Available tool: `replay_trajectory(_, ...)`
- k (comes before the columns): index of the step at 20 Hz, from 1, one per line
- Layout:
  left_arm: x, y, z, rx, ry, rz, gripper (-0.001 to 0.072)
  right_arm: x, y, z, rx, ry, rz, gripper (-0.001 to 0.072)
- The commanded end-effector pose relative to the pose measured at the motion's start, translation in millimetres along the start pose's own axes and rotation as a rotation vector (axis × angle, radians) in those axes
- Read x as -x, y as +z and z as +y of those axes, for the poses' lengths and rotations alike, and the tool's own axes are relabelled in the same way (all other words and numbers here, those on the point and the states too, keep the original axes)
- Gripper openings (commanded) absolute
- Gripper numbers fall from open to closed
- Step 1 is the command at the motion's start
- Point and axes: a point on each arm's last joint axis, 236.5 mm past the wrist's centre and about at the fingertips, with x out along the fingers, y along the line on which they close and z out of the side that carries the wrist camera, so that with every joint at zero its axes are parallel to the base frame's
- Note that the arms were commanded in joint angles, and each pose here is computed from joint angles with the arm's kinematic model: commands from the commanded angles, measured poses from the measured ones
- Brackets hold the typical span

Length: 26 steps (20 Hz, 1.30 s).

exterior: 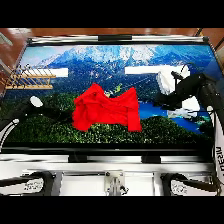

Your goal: Fold the shirts.

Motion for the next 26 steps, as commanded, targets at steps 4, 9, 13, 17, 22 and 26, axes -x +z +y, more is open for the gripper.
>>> replay_trajectory(4, 19, 14, -19, -0.09, -0.031, -0.009, 0.0031, -69, -56, 21, 0.055, 0.045, 0.229, 0.0617)
replay_trajectory(9, 37, 24, -34, -0.128, -0.048, -0.016, 0.0032, -104, -54, 61, 0.103, 0.124, 0.213, 0.0617)
replay_trajectory(13, 51, 35, -45, -0.155, -0.059, -0.04, 0.0032, -117, -72, 76, 0.107, 0.148, 0.279, 0.0614)
replay_trajectory(17, 82, 46, -73, -0.226, -0.109, -0.085, 0.0031, -93, -63, 82, 0.15, 0.161, 0.241, 0.0069)
replay_trajectory(22, 247, 84, -162, -0.46, -0.175, -0.51, 0.0031, 73, 10, 128, 0.408, 0.222, -0.196, 0.0069)
replay_trajectory(26, 448, 38, -244, -0.656, -0.25, -1.001, 0.0031, 302, 25, 178, 0.556, 0.228, -0.861, 0.0069)
